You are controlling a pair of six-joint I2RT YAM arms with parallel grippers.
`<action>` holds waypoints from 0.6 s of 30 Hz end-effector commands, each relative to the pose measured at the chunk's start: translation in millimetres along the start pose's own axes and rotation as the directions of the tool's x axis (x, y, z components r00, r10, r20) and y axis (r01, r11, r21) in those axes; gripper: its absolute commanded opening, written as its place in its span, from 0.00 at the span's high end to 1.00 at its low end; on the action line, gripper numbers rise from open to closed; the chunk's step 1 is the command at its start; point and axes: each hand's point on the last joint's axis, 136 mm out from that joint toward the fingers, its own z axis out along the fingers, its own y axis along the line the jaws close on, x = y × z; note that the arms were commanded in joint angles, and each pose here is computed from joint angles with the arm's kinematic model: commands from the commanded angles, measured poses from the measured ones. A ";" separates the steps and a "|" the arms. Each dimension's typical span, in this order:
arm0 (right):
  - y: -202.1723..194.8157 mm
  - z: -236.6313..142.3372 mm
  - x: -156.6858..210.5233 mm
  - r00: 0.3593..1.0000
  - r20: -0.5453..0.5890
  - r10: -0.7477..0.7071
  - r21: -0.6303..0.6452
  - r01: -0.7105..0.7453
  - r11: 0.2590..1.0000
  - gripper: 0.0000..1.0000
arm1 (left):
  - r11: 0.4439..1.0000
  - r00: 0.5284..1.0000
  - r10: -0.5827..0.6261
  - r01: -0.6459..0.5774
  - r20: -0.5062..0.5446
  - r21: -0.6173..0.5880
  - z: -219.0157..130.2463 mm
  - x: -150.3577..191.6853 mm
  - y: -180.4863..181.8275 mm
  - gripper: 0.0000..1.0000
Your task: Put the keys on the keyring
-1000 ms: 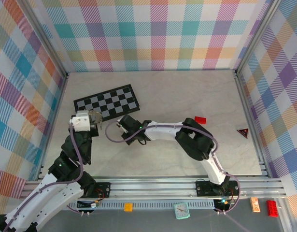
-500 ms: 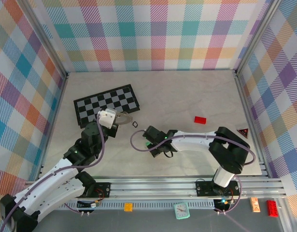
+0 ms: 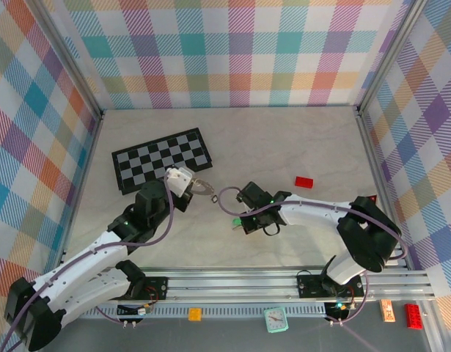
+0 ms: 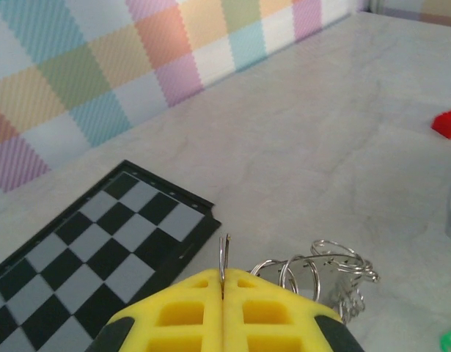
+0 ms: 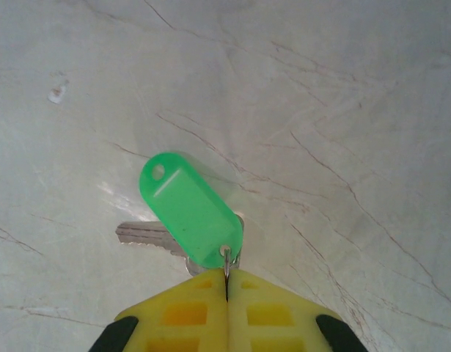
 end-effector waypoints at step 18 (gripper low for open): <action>-21.1 0.4 17.1 0.989 -0.055 0.137 -0.072 -0.141 0.987 0.84 | 0.930 0.999 0.026 -0.032 0.022 0.367 16.5 4.9 -68.7 1.00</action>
